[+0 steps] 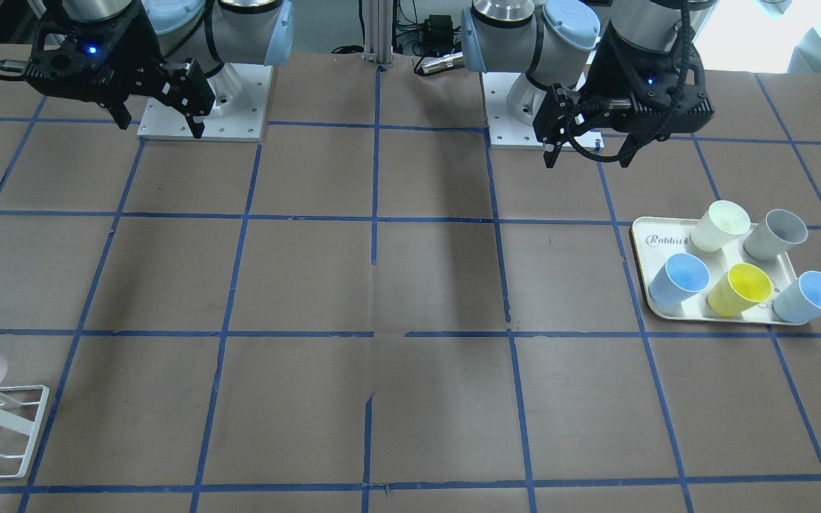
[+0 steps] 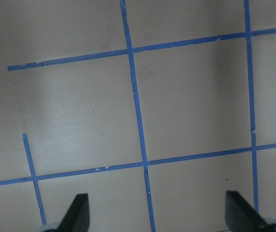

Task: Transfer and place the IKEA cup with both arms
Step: 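Move the right gripper over the pink cup in the white wire rack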

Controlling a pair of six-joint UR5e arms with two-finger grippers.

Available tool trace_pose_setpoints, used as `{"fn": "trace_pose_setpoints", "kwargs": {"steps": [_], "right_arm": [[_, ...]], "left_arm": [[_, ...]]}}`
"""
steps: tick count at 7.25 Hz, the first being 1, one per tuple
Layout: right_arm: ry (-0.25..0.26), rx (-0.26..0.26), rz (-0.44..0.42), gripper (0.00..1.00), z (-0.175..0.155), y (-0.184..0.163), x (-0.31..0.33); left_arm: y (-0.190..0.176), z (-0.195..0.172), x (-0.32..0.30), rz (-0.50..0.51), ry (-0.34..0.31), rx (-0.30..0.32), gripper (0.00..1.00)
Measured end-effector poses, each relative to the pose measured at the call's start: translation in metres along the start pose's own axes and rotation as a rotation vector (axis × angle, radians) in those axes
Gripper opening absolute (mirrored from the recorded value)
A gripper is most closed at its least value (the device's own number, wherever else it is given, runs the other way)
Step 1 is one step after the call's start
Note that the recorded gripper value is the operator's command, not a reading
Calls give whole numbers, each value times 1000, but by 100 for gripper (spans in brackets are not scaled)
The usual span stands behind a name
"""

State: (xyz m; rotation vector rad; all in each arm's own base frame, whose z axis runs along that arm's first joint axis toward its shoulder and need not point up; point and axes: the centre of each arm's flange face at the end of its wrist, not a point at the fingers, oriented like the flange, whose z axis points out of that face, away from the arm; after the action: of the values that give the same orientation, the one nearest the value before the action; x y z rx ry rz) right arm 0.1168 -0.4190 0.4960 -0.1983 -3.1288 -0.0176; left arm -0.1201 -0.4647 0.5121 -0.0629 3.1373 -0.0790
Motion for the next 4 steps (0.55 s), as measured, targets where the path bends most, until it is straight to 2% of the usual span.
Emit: {"fn": "trace_pose_setpoints", "kwargs": {"steps": [4], "right_arm": [[4, 1, 6, 100, 2, -7, 12]], "left_arm": [[-2, 2, -1, -1, 0, -4, 100]]}}
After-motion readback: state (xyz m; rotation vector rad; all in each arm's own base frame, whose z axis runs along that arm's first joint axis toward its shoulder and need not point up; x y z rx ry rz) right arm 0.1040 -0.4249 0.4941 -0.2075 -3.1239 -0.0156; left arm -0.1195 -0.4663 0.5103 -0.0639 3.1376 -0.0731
